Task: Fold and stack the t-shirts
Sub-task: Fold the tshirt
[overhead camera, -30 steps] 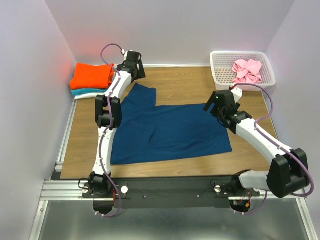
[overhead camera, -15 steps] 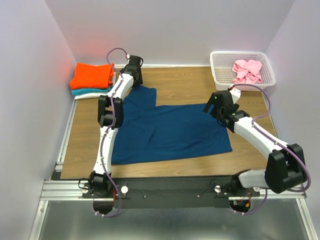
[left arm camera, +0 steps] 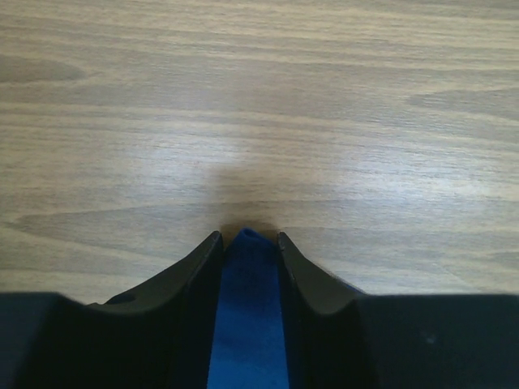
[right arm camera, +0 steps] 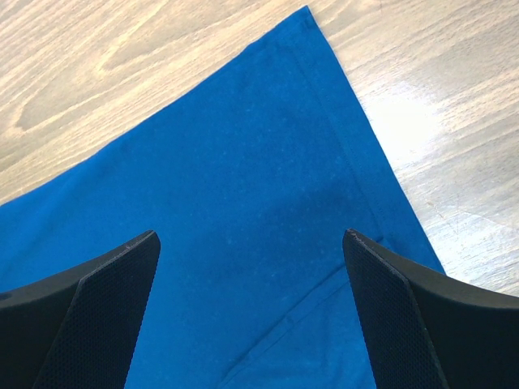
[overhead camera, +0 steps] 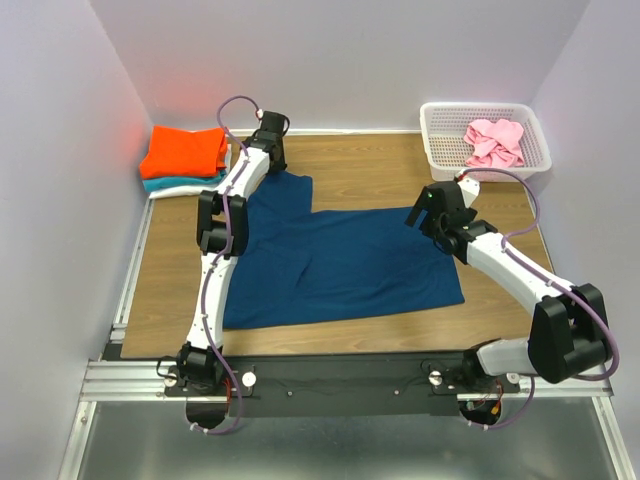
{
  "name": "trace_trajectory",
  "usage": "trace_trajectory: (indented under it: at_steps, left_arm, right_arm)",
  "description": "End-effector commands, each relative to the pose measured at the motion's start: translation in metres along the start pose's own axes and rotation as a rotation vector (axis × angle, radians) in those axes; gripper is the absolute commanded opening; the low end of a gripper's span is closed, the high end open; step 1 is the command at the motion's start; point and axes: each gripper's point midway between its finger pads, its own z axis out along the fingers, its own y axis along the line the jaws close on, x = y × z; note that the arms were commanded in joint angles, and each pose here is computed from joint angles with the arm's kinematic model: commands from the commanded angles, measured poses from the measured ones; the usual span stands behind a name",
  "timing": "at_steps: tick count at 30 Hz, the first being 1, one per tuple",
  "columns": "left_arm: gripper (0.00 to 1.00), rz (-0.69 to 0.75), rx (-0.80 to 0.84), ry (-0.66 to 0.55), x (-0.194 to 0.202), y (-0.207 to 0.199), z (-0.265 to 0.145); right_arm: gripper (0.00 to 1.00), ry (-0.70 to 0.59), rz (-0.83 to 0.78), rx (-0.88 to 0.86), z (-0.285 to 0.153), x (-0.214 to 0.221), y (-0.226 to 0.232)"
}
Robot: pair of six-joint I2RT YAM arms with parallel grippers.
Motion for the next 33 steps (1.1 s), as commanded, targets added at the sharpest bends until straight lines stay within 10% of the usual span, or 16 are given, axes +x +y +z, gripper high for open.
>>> trace_trajectory:
  at_steps: [1,6,9,22,33]
  left_arm:
    - [0.39,0.011,0.027,0.083,0.022,-0.007,-0.011]
    - [0.26,0.012,0.023,0.097,0.028,-0.007,-0.009]
    - [0.0,0.008,0.031,0.098,0.028,-0.01,-0.011]
    - [0.0,-0.027,0.101,-0.102,-0.037,-0.02,-0.074]
    - [0.0,0.005,0.137,-0.12,-0.016,-0.026,-0.112]
  right_arm:
    - [1.0,0.018,-0.006,0.029,0.004,0.007,-0.008]
    - [1.0,0.015,-0.005,0.041,0.005,0.006,-0.01]
    - [1.0,0.015,-0.005,0.048,0.008,0.005,-0.009]
    - [1.0,-0.055,-0.002,0.173,0.044,-0.025,-0.001]
    - [0.97,-0.1,-0.107,0.34,0.114,-0.044,0.011]
